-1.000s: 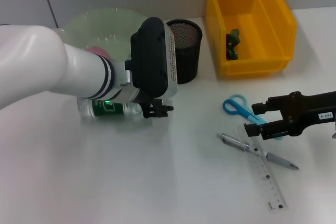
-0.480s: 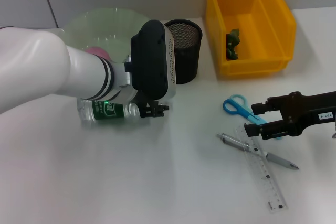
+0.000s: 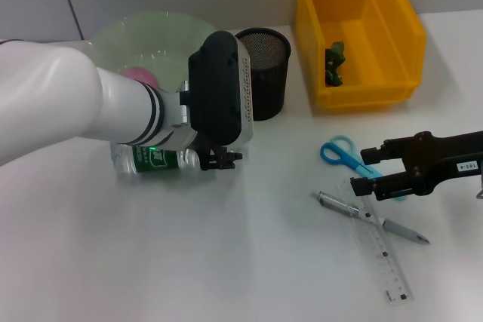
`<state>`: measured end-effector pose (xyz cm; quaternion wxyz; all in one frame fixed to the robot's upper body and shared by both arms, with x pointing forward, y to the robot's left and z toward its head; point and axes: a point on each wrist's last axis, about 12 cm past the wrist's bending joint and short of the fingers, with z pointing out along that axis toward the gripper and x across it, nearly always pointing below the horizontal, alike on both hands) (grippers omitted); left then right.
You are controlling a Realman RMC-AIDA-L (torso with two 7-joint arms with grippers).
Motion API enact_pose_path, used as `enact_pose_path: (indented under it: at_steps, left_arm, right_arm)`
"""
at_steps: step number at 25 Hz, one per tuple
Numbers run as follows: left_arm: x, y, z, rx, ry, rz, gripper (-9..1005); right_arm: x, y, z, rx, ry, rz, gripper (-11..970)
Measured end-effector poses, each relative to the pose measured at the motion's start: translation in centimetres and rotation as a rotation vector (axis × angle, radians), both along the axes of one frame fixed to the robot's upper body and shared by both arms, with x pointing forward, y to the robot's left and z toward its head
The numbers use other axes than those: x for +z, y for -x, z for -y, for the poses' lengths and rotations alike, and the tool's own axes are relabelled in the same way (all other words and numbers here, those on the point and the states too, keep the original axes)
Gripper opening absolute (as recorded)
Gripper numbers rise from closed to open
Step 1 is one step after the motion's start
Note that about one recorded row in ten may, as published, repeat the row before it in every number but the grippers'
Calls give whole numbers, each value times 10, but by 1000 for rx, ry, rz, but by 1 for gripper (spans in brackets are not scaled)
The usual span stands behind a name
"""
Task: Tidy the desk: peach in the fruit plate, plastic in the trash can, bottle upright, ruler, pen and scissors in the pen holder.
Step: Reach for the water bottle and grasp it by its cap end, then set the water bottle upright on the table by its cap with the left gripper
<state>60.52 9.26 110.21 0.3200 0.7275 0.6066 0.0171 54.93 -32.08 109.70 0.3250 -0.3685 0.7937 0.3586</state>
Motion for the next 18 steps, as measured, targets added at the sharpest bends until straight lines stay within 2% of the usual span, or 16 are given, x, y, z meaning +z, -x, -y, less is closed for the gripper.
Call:
enact_pose_path:
  at_steps: [12, 18]
  left_arm:
    - [-2, 1, 0, -1, -9, -2, 568]
    - [-3, 1, 0, 3, -6, 24, 458]
  right_arm:
    - [0, 0, 0, 0, -2, 0, 775]
    - [0, 0, 0, 0, -3, -1, 775]
